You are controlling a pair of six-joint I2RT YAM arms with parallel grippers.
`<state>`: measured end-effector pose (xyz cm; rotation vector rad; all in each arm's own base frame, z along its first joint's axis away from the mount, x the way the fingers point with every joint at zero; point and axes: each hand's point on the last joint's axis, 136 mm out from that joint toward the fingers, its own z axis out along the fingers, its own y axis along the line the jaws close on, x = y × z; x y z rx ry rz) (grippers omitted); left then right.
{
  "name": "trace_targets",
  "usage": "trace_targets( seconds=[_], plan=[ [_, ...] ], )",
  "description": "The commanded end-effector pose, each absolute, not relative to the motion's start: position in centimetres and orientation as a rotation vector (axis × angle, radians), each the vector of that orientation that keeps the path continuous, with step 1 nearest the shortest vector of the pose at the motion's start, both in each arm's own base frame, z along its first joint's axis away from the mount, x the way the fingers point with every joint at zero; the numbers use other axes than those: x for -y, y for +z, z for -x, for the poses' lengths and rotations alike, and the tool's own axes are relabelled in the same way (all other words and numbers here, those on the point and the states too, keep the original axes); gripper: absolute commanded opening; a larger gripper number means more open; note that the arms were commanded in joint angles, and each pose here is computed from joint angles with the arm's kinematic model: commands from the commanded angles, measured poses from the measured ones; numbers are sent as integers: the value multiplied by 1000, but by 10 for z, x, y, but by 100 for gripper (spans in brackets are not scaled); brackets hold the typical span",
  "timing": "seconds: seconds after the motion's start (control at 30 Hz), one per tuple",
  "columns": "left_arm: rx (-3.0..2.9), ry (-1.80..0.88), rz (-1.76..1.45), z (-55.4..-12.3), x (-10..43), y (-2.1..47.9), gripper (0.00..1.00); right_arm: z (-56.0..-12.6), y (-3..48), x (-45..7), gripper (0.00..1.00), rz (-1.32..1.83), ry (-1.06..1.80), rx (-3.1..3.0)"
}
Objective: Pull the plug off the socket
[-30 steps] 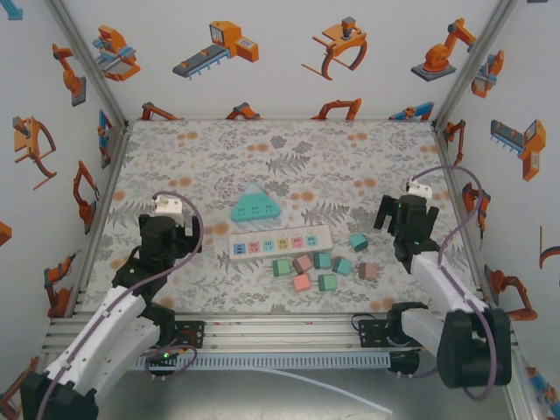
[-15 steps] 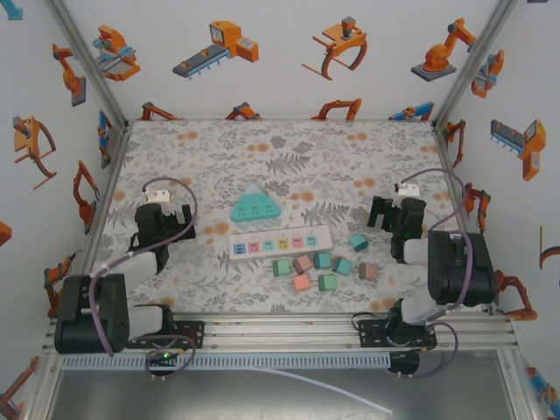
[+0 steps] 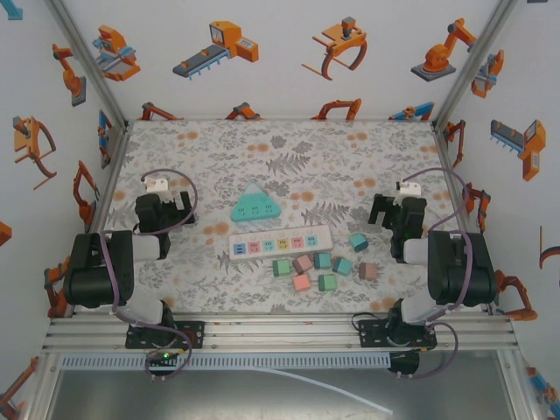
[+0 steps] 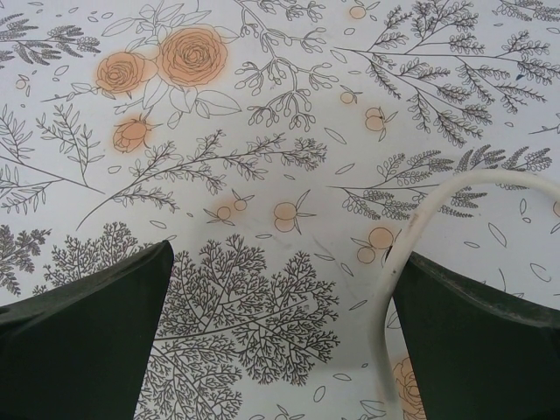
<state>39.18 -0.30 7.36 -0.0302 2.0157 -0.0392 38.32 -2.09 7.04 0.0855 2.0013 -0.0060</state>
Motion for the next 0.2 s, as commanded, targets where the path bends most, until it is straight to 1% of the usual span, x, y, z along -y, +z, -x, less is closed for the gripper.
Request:
trace_targets(
  seconds=[0.0,0.17],
  plan=[
    [-1974,-17,37,-399,1,88,97,-397,88,23,99,-89,-10,-1946],
    [-1967,-17,36,-399,1,88,97,-394,88,23,99,-86,-15,-1935]
  ],
)
